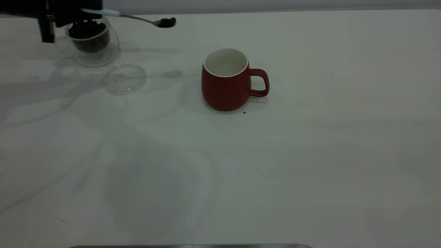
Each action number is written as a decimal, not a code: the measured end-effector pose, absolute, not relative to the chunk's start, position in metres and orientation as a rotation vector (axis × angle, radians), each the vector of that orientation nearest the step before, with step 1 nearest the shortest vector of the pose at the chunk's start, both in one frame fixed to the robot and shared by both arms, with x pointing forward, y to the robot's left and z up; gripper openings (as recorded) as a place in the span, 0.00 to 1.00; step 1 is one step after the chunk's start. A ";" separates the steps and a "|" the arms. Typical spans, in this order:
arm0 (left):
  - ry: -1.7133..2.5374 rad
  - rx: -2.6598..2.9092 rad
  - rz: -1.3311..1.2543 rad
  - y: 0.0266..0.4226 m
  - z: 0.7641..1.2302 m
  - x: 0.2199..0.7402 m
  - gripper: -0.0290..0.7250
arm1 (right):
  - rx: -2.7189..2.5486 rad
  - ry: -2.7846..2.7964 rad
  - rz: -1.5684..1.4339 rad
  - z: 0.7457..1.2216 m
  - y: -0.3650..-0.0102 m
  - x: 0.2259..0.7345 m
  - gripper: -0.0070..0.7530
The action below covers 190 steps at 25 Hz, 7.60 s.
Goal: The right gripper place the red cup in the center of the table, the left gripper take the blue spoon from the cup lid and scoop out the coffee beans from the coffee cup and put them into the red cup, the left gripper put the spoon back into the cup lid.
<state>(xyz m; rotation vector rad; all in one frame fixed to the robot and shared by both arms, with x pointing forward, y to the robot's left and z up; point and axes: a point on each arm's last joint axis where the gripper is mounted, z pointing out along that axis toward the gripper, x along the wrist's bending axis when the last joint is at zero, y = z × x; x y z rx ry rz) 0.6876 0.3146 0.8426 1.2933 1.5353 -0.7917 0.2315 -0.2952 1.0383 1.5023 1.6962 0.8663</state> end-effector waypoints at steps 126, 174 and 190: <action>1.773 1.228 -0.474 0.405 0.810 0.634 0.20 | 1.502 1.696 0.866 1.038 -0.295 0.232 0.79; 1.818 1.270 -0.563 0.356 0.758 0.637 0.82 | 1.502 1.696 0.866 1.038 -0.295 0.232 0.79; 1.822 1.658 -0.345 0.374 0.851 0.638 0.82 | 1.502 1.696 0.866 1.038 -0.295 0.232 0.79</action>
